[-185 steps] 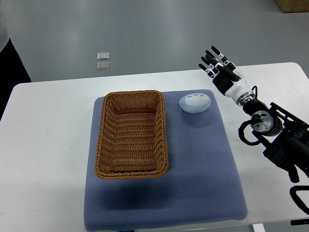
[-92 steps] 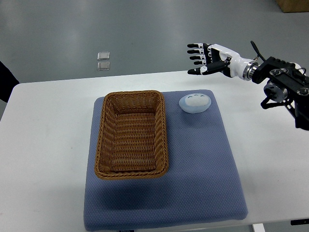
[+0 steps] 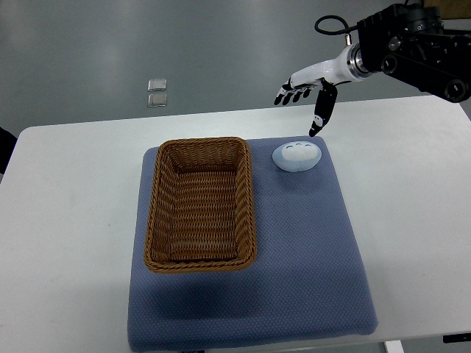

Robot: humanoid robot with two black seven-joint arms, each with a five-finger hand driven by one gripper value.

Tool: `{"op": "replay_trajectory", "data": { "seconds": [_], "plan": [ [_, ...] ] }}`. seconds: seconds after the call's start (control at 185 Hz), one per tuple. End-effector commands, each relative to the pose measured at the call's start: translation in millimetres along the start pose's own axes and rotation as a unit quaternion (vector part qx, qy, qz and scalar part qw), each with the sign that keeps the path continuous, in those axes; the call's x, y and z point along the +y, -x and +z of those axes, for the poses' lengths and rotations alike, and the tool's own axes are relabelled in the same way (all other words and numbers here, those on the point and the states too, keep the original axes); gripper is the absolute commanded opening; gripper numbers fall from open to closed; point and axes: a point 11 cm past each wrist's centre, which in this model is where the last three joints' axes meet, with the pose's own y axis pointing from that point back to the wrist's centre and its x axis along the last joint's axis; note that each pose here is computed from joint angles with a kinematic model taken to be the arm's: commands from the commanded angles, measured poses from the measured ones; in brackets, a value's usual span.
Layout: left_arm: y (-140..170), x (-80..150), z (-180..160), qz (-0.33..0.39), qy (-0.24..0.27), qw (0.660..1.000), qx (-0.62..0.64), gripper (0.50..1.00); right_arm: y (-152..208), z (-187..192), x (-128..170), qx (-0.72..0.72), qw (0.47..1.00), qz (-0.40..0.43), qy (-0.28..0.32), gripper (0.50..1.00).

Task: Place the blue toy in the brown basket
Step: 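Lower the right hand onto the toy and close fingers around it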

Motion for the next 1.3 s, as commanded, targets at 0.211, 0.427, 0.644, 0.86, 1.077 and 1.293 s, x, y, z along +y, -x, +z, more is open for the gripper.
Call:
{"op": "replay_trajectory", "data": {
  "seconds": [0.211, 0.427, 0.644, 0.86, 1.077, 1.293],
  "plan": [
    [-1, 0, 1, 0.001, 0.001, 1.0, 0.0, 1.0, 21, -11, -26, 0.008, 1.0, -0.007, 0.01, 0.913],
    [-2, 0, 1, 0.003, 0.001, 1.0, 0.0, 1.0, 38, 1, -39, -0.005, 1.0, -0.003, 0.018, 0.913],
    [-2, 0, 1, 0.003, 0.001, 1.0, 0.0, 1.0, 51, 5, -54, -0.017, 0.999, 0.007, 0.027, 0.911],
    [-2, 0, 1, 0.003, 0.001, 1.0, 0.0, 1.0, 55, 11, -62, -0.024, 0.999, 0.015, 0.041, 0.909],
    [-3, 0, 1, 0.004, 0.0, 1.0, -0.001, 1.0, 63, 18, -66, -0.032, 0.998, 0.013, 0.047, 0.909],
    [-3, 0, 1, 0.004, 0.0, 1.0, -0.001, 1.0, 77, 22, -76, -0.042, 0.998, 0.012, 0.053, 0.901]
  ]
}}
